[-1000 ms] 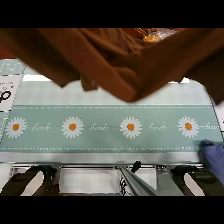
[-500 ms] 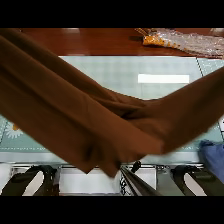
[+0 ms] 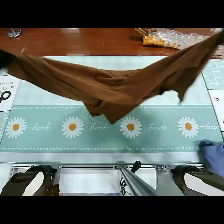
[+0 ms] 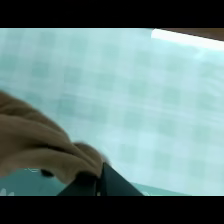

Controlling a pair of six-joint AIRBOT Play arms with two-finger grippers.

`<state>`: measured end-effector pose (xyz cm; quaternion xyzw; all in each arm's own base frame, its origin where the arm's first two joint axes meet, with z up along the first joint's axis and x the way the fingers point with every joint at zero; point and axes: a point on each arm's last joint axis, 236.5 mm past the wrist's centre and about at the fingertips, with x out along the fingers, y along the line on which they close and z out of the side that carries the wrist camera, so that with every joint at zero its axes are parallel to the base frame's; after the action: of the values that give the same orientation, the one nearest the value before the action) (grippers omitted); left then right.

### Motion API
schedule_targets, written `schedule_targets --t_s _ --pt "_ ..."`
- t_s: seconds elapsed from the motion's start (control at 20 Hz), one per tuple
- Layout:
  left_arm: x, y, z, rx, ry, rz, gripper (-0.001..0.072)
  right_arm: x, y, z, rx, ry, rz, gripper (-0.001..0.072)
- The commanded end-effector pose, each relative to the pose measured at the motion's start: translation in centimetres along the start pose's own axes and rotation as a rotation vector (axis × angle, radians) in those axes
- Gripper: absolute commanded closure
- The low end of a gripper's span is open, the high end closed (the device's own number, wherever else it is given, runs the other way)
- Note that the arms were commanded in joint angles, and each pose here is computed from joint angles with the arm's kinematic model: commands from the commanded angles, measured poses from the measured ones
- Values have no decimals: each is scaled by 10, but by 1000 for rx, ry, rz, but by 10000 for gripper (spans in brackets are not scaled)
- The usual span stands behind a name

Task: Fold the shirts.

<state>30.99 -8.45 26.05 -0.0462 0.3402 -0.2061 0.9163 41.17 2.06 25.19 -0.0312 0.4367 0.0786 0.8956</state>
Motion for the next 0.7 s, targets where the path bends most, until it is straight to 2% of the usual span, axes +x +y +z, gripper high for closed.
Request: schedule_targets --t_s 0.0,0.45,0.65 --pt "57 22 -43 -89 65 2 692 83 4 6 15 74 75 694" --pt "130 67 -80 -206 143 49 692 211 -21 27 68 11 45 693" --pt "169 78 -111 -255 265 36 692 259 -24 -3 127 115 49 692"
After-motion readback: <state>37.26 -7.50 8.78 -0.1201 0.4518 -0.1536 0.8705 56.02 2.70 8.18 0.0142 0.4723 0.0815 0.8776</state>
